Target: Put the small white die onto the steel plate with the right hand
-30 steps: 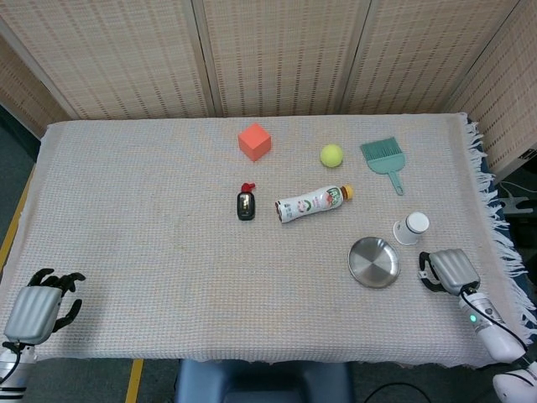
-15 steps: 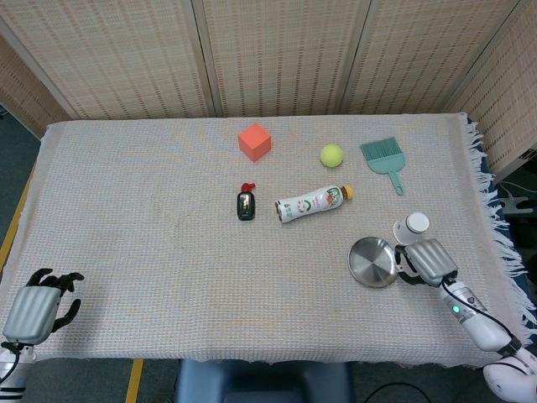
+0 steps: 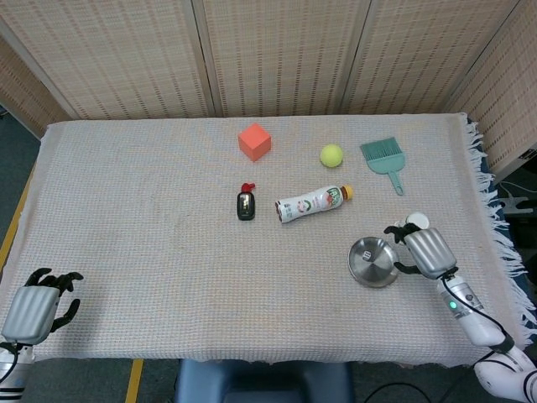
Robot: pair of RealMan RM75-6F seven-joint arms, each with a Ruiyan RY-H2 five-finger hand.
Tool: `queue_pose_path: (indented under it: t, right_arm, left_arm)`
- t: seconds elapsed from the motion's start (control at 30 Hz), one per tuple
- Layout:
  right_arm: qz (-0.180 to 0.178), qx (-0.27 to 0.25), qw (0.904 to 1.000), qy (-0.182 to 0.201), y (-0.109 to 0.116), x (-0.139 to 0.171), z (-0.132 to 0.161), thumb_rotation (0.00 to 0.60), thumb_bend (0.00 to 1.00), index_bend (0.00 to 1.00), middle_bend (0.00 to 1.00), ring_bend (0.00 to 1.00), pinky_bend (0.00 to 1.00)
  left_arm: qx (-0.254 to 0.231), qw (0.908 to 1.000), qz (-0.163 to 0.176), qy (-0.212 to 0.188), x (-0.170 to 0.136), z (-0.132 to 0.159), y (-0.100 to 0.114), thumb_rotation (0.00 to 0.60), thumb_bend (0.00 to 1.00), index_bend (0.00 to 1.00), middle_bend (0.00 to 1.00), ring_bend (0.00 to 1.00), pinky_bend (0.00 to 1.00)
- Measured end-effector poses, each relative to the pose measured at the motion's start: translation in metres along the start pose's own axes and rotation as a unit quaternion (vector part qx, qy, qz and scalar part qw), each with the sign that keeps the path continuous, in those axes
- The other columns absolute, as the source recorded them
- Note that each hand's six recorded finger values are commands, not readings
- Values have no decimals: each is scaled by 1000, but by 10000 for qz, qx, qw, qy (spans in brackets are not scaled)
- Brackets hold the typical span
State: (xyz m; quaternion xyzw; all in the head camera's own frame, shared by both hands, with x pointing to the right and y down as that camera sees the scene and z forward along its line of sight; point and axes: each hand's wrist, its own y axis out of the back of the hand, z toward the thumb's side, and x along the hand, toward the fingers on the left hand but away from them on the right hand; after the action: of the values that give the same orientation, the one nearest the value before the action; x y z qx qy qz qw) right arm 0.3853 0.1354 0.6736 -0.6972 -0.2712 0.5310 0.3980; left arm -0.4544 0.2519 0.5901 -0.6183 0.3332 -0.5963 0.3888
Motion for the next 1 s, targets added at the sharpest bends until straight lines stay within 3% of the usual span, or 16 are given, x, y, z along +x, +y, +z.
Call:
queue_pose_path:
  t: [0.13, 0.27, 0.53, 0.67, 1.0]
  right_arm:
    - [-452, 298, 9982, -276, 11, 1, -22, 600, 54, 244, 263, 115, 428]
    - [-268, 291, 9974, -599, 5, 4, -40, 600, 55, 188, 189, 24, 289]
    - [76, 337, 9947, -972, -12, 9, -70, 600, 58, 191, 189, 21, 270]
    - [167, 235, 9939, -1062, -22, 8, -80, 600, 137, 245, 189, 21, 273]
    - [-16, -92, 9947, -1025, -30, -2, -84, 600, 180, 285, 188, 21, 290]
  left_arm:
    - [-1, 10000, -20, -2, 0, 0, -1, 600, 367, 348, 482, 447, 225]
    - [17, 10000, -37, -10, 0, 1, -2, 600, 368, 348, 484, 447, 225]
    - [16, 10000, -74, 6, 0, 1, -3, 600, 368, 348, 506, 449, 225]
    - [32, 10000, -68, 9, 0, 0, -3, 600, 367, 348, 508, 450, 225]
    - [10, 10000, -81, 20, 1, 0, -4, 600, 368, 348, 513, 451, 225]
